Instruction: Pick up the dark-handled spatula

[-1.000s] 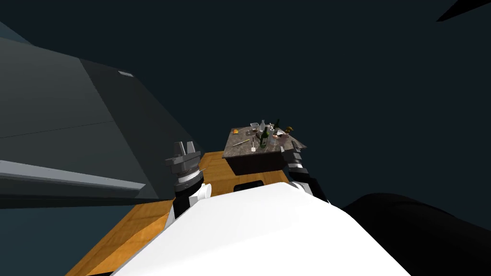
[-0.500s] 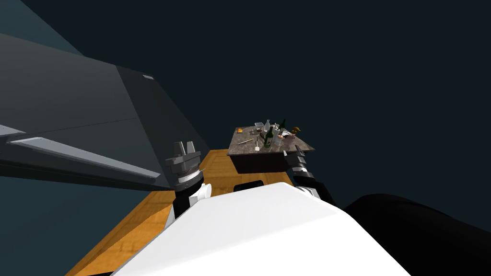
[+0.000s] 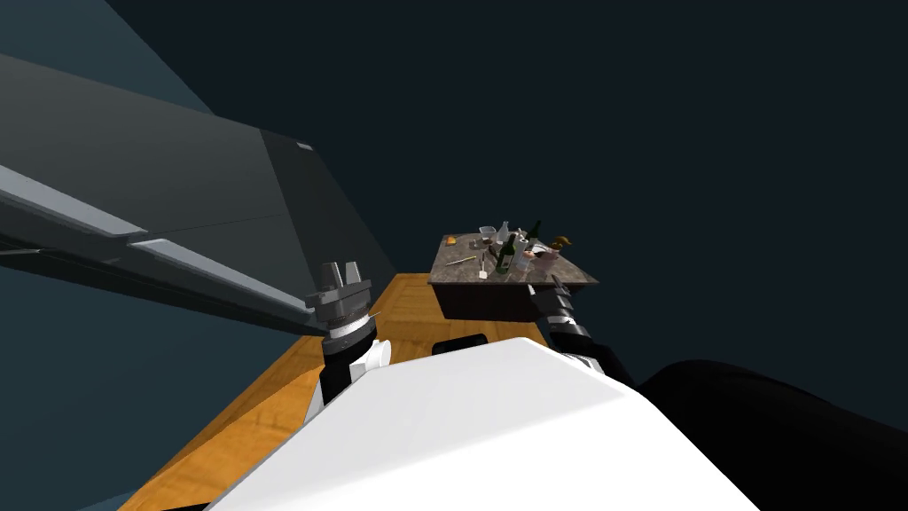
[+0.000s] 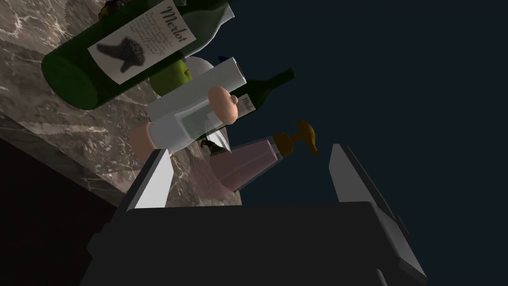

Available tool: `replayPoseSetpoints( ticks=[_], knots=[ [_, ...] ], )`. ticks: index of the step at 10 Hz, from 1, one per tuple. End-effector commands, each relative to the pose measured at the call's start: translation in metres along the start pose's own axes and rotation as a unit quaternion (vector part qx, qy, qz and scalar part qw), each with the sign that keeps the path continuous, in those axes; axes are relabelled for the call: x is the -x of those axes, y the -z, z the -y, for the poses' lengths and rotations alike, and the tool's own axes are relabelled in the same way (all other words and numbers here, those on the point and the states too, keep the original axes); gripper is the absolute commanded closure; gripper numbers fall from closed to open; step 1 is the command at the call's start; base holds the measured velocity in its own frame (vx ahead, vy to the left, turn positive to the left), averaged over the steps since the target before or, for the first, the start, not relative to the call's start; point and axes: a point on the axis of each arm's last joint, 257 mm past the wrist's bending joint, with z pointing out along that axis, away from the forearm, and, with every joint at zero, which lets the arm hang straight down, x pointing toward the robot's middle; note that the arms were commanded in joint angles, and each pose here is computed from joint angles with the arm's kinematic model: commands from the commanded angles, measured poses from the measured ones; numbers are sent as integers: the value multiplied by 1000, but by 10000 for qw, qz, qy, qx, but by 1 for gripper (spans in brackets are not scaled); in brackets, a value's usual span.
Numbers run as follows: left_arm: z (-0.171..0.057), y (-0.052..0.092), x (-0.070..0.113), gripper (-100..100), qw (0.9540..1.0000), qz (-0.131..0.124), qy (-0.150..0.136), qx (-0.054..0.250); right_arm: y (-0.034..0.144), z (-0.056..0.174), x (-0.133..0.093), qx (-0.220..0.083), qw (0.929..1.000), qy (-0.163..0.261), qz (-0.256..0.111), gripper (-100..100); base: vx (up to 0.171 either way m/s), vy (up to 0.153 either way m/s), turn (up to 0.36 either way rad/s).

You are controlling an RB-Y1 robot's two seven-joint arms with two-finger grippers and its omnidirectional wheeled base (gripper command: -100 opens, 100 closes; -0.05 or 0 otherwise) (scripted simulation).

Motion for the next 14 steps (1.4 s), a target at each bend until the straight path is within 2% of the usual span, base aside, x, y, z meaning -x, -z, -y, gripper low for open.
replayPoseSetpoints(
  ticks=[1,2,3,6,7,10,11,14],
  knots=[
    [0,0,0,0,10000,0,0,0,1,2,6,-34,9997,-207,94,-100,-7,29,-28],
    [0,0,0,0,10000,0,0,0,1,2,7,-33,9996,-245,107,-100,0,10,-36],
    [0,0,0,0,10000,0,-1,0,13,11,28,-308,9989,-204,297,-100,-7,49,397],
    [0,0,0,0,10000,0,-1,0,13,11,33,-298,9972,-541,412,-100,-14,27,39],
    [0,0,0,0,10000,0,-1,0,28,19,54,-569,9953,-491,608,-100,-13,52,354],
    [0,0,0,0,10000,0,-1,0,28,19,59,-550,9921,-855,739,-100,-6,25,62],
    [0,0,0,0,10000,0,-1,1,44,26,79,-812,9890,-807,940,-100,-4,42,335],
    [0,0,0,0,10000,0,-1,1,46,27,85,-784,9839,-1185,1085,-100,-1,24,71]
  ],
)
